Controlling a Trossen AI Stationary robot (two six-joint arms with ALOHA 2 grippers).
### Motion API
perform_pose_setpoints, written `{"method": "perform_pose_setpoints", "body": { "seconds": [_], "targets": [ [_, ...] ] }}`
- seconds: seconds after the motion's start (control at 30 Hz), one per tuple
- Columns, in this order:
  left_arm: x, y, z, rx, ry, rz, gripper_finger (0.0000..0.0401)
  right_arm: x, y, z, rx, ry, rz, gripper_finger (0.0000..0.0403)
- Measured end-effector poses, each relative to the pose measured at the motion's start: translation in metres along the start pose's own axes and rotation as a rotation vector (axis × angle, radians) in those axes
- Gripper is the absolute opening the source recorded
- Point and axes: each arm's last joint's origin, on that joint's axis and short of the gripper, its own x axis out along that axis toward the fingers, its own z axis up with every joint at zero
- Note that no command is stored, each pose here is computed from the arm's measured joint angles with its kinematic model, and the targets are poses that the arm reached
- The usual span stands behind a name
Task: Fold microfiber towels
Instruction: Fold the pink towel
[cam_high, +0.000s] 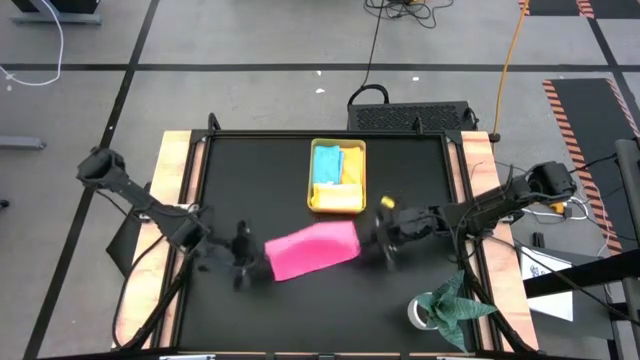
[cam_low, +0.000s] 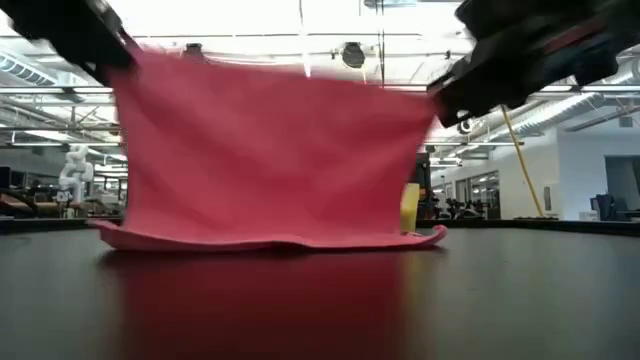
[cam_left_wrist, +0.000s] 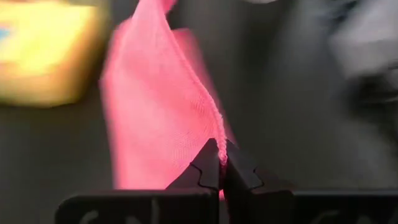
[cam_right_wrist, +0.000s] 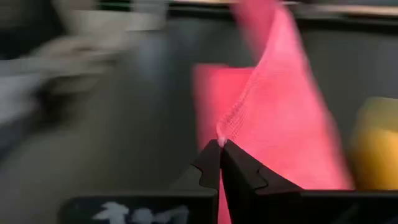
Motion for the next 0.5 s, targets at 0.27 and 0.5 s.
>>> {"method": "perform_pose_setpoints", "body": {
  "seconds": [0.27, 0.5],
  "targets": [
    [-0.033, -0.054, 0.022, 0.071, -0.248, -0.383, 0.0005, -0.008, 0.044, 0.023, -0.138, -0.252, 0.582, 0.0],
    [-0.043, -0.052, 0.032, 0.138, -0.276, -0.129, 0.0005, -0.016, 0.038, 0.046, -0.021, -0.466, 0.487, 0.0]
  ]
}}
